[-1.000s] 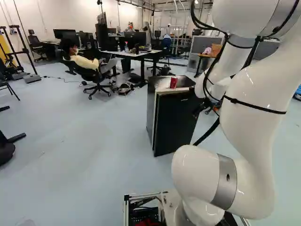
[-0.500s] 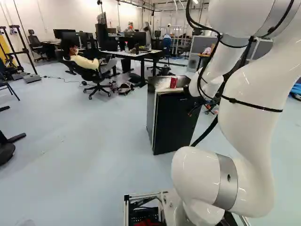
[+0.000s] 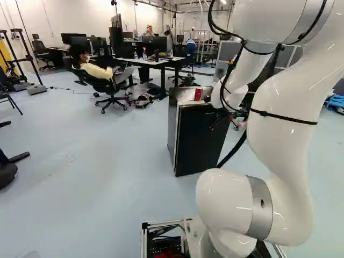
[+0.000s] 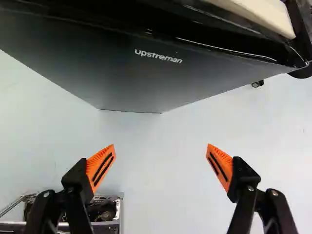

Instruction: Grab a drink from the fridge

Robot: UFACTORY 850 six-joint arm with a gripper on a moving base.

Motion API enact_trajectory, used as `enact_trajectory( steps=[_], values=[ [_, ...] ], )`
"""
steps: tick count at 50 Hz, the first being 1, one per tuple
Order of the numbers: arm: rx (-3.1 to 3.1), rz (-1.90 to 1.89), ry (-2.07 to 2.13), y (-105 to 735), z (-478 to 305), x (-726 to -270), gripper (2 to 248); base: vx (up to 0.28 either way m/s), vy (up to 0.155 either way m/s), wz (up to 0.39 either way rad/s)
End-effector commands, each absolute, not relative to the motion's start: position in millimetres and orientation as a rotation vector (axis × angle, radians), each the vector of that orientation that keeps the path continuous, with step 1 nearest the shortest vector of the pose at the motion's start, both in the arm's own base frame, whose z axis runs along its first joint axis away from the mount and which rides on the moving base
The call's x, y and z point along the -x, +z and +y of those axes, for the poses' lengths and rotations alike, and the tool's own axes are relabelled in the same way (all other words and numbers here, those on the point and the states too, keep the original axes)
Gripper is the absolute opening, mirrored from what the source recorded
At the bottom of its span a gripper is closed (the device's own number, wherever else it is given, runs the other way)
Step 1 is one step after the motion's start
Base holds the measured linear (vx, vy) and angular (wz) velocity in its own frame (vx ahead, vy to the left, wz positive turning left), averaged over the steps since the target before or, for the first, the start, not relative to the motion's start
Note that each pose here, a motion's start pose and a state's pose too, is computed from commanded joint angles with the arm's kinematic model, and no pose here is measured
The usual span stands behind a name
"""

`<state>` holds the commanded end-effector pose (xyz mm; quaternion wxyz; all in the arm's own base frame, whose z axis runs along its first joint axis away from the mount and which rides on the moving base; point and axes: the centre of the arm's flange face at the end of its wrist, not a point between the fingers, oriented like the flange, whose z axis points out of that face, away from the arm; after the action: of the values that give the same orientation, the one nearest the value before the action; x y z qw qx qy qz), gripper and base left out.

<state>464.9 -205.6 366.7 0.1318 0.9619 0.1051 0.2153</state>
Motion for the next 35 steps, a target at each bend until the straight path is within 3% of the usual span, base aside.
enact_trajectory(
  steps=[35],
  values=[
    [-2.806,0.314,0.672,366,-181,-501,247,0.0,0.0,0.0]
  ],
)
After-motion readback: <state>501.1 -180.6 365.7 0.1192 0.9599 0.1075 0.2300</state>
